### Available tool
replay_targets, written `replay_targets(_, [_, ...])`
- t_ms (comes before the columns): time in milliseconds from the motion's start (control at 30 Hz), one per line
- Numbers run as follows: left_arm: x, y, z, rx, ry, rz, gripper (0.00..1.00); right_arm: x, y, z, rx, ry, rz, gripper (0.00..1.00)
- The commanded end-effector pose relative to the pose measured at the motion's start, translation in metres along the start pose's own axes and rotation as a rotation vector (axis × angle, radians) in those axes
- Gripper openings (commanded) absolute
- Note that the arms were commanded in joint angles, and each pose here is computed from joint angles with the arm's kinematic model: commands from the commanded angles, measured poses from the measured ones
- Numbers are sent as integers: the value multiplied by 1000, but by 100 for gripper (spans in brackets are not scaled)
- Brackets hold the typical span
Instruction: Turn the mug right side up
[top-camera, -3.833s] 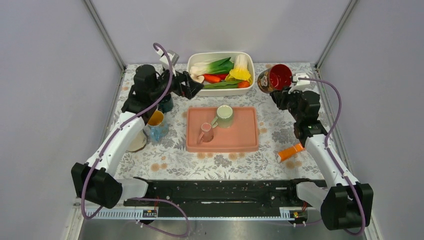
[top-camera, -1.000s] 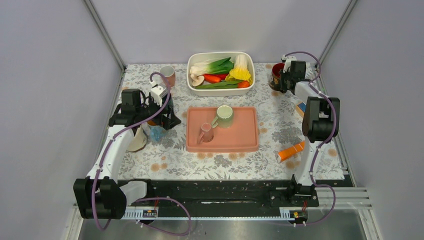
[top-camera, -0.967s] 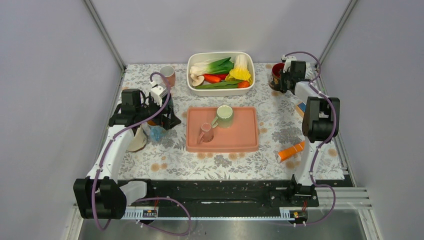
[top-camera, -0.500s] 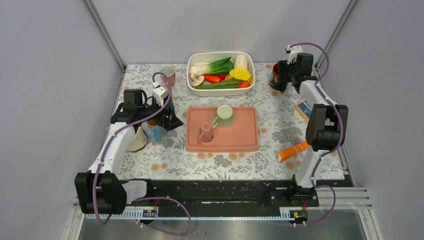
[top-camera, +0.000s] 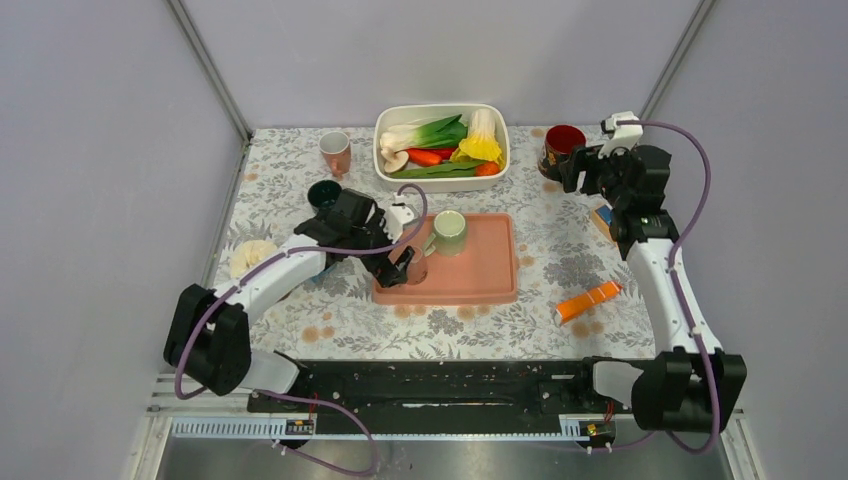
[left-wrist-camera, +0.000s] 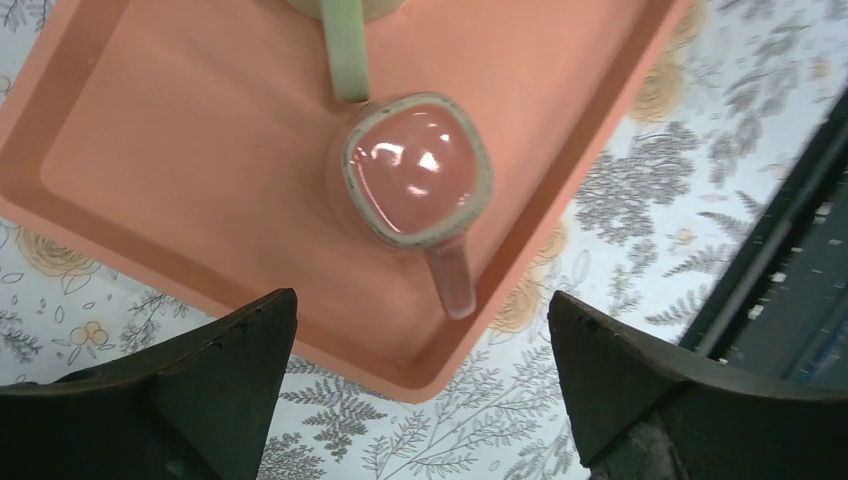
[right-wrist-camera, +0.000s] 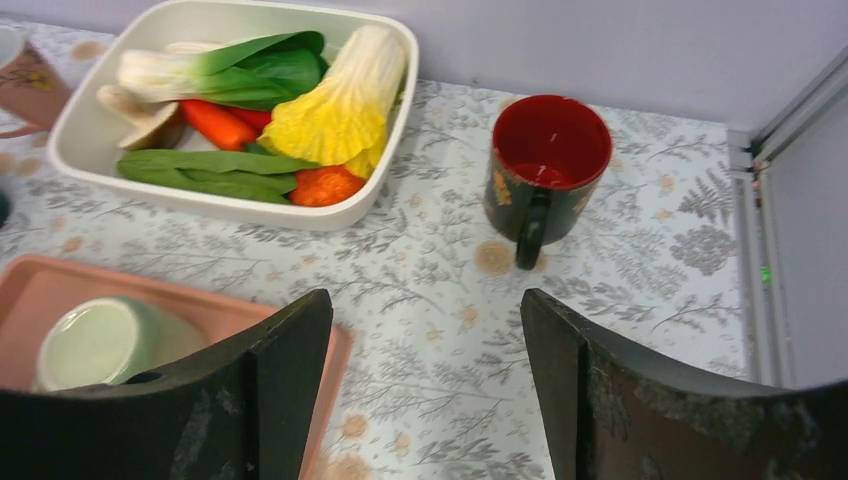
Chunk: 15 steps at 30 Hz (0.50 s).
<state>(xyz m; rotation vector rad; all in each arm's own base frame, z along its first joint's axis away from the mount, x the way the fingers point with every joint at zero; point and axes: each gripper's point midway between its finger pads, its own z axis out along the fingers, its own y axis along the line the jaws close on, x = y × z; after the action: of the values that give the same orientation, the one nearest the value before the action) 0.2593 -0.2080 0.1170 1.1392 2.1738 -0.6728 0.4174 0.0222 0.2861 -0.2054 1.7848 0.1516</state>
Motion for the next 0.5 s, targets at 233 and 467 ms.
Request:
replay_targets(233, [-16,34,25,-250,33,36,90,7,50,-40,-158,-78,162,76])
replay_targets(467, [-16,23,35,-206,59,62,63,17,54,-36,-172,-62,179,75])
